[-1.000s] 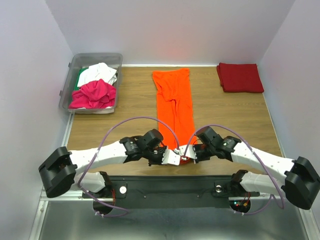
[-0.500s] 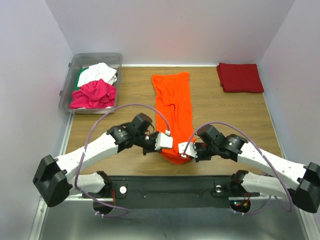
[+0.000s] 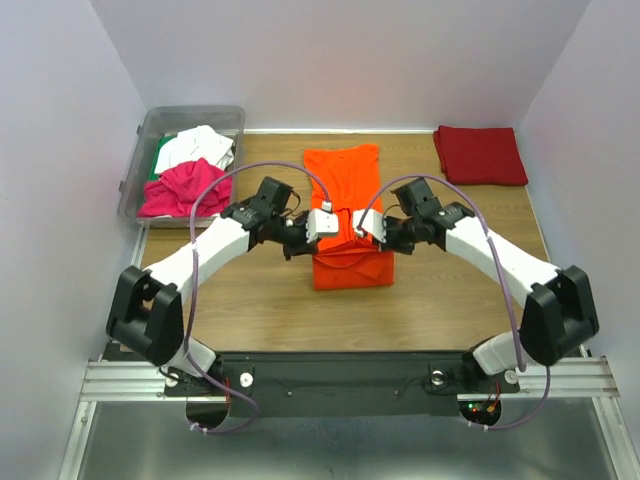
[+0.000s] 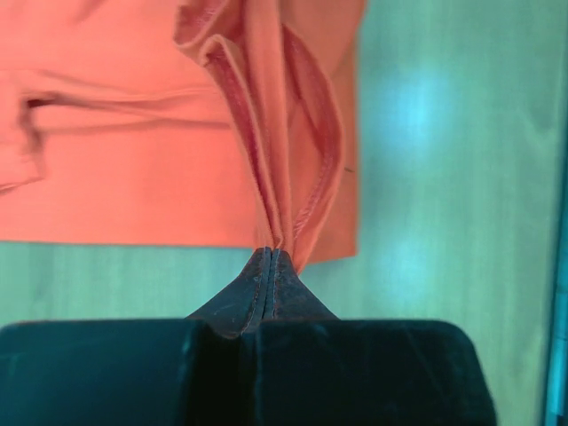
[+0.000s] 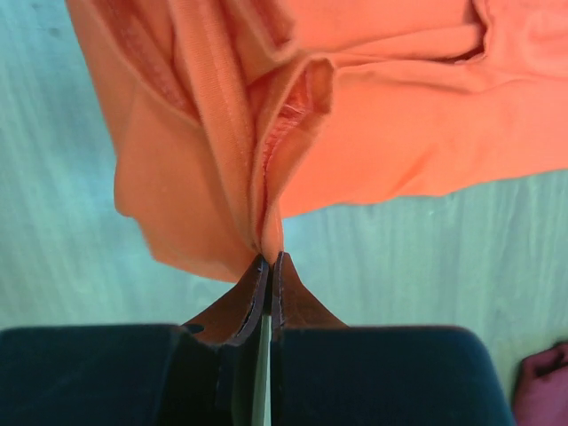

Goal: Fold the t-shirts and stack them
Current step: Fold the tshirt

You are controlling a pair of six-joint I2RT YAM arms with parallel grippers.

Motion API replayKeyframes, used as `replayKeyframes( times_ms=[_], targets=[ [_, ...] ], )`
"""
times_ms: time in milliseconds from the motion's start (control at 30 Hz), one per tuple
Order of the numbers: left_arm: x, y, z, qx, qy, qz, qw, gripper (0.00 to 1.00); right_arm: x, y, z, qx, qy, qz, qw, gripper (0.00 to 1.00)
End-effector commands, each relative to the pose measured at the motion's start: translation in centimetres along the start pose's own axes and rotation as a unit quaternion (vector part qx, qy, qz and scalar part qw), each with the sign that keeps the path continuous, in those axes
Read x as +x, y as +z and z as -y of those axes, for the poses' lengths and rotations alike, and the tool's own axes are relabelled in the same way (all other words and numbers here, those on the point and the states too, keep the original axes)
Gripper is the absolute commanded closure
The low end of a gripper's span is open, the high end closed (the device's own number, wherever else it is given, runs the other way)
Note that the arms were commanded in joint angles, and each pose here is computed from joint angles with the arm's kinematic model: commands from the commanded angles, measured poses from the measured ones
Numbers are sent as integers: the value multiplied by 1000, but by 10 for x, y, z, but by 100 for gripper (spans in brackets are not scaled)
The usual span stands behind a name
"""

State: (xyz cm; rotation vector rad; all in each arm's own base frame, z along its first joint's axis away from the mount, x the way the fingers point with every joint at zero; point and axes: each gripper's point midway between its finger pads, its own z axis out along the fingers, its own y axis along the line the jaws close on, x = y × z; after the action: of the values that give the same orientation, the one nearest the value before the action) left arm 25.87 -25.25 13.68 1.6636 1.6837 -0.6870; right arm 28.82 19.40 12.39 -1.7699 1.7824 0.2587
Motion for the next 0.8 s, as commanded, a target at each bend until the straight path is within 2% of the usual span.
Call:
replayKeyframes(
  times_ms=[0,133,600,667,700,733,767],
  targets=[
    [-12,-6,-43,-26,19,14,999,100,-9,8,44,12,-40,20,999,99],
    [-2,-3,-88,-43,-1,6,999,100,3,24,84,17,-31,14,999,99],
    [26,20,-182,-81,-40,-6,996,100,30,68,163,33,-11,6,999,99],
    [30,24,-191,-90,-48,-9,995,97,33,72,169,39,-6,1,999,88],
    [33,25,-198,-97,-51,-14,994,91,34,73,171,42,-3,-1,999,79],
    [34,25,-201,-100,-55,-17,993,79,35,71,175,51,8,-5,999,63],
    [33,24,-204,-105,-56,-16,993,76,34,69,178,57,14,-5,998,56]
  ],
)
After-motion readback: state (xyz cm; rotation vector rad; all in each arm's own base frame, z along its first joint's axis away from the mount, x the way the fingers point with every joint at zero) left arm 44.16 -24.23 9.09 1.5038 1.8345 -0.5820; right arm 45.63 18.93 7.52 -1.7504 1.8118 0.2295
